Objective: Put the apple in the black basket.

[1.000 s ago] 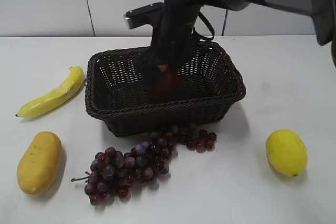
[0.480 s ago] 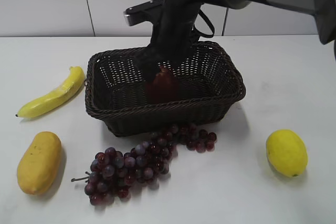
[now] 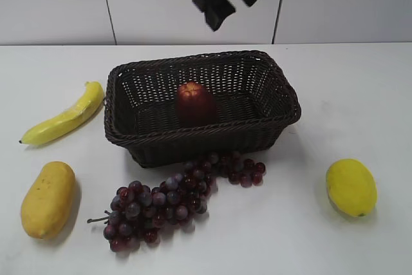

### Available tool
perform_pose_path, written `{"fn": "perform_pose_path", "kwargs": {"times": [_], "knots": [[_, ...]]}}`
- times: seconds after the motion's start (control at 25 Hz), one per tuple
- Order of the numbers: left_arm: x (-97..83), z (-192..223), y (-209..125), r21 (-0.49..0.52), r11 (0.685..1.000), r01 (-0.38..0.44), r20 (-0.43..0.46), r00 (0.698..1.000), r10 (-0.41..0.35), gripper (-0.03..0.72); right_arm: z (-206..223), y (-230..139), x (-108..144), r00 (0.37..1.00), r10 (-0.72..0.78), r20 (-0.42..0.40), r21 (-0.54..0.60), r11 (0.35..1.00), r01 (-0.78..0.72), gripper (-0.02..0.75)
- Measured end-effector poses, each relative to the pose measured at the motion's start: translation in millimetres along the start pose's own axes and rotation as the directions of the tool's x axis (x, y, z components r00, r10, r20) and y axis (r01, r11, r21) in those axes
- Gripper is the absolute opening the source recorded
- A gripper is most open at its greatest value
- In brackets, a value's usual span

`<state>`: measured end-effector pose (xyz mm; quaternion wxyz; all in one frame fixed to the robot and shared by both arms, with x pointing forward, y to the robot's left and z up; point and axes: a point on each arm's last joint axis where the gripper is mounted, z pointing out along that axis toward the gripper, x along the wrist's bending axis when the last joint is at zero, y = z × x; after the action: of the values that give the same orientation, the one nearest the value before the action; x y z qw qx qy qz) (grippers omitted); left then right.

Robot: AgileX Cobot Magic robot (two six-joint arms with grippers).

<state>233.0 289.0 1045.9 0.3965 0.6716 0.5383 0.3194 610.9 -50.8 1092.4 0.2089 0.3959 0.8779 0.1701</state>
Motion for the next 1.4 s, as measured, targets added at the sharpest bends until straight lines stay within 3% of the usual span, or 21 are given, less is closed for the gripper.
{"fn": "perform_pose_path", "kwargs": {"times": [0.12,0.4,0.64,0.88,1.04,1.16,1.4], "knots": [[0.0,0,0,0.000,1.000,0.000,0.000,1.000,0.000,0.223,-40,-7,-19,0.996,-0.003,0.086,0.002,1.000,0.003,0.594],[0.0,0,0,0.000,1.000,0.000,0.000,1.000,0.000,0.223,-114,-37,-64,0.977,0.147,0.155,-0.088,0.987,-0.134,0.594],[0.0,0,0,0.001,1.000,0.000,0.000,1.000,0.000,0.223,-125,-106,-82,0.944,0.273,0.184,0.013,0.960,-0.280,0.593],[0.0,0,0,0.001,1.000,0.000,0.000,1.000,0.000,0.223,-107,-201,-50,0.923,0.347,0.164,0.181,0.910,-0.374,0.592],[0.0,0,0,0.001,1.000,0.000,0.000,1.000,0.000,0.223,-101,-261,-24,0.910,0.391,0.140,0.228,0.881,-0.414,0.592],[0.0,0,0,0.001,1.000,0.000,0.000,1.000,0.000,0.223,-109,-297,-11,0.905,0.404,0.134,0.186,0.886,-0.424,0.592],[0.0,0,0,0.001,1.000,0.000,0.000,1.000,0.000,0.223,-139,-343,-1,0.861,0.488,0.145,-0.008,0.870,-0.492,0.592]]}}
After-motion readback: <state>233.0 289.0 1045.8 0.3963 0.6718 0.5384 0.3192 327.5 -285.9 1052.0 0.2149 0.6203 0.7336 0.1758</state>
